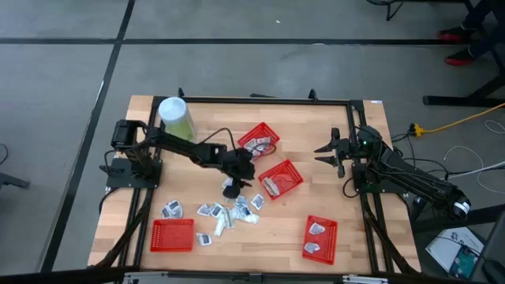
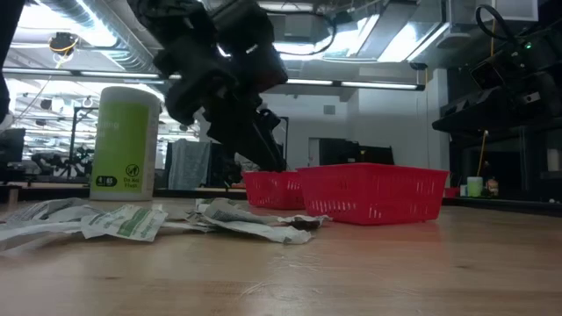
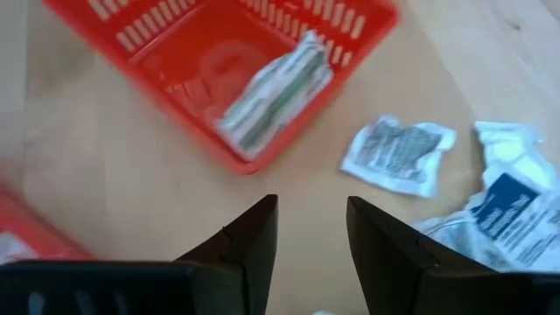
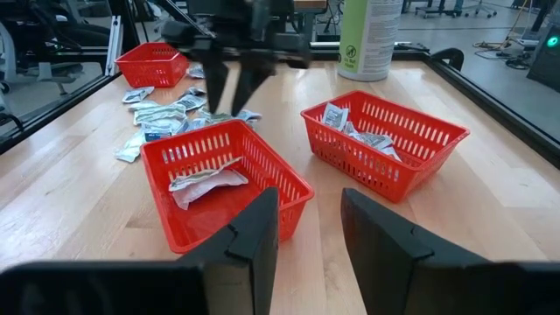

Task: Pick & Place First Aid Supplies
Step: Put the gray towelette pad into the red container

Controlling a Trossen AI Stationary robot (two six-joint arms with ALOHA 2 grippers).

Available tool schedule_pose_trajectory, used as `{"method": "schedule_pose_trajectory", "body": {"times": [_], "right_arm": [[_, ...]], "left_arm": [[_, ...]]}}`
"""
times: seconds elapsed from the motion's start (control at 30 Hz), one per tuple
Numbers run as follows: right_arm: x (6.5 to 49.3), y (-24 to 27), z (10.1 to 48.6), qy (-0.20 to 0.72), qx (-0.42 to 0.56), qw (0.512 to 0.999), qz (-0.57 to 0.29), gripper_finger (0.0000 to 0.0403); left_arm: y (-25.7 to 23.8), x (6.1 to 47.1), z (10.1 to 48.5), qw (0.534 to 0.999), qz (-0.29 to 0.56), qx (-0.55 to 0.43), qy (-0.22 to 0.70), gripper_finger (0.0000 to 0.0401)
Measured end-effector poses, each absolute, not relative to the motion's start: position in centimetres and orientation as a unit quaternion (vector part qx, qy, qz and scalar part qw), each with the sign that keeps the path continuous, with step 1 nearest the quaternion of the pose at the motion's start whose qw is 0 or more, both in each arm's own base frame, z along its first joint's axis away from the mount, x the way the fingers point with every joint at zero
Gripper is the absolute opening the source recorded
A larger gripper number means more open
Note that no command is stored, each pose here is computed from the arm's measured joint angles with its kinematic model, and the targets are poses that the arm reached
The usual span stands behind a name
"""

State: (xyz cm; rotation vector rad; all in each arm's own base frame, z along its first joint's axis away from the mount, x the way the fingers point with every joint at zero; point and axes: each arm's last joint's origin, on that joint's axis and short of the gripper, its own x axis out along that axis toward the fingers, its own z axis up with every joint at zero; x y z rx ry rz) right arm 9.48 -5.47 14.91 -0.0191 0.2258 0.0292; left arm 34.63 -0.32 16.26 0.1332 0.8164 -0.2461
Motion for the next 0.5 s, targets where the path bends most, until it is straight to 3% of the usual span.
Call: {"method": "schedule_pose_trajectory", "body": {"times": [0.5], "right_arm": [[9.5,-5.5,14.9,0.113,-0.009,0.993,0.015,0.0126]], "left_arm": [[-5.6,35.9,14.8,0.917,-0.177,0.095,0.343,0.0128]]}}
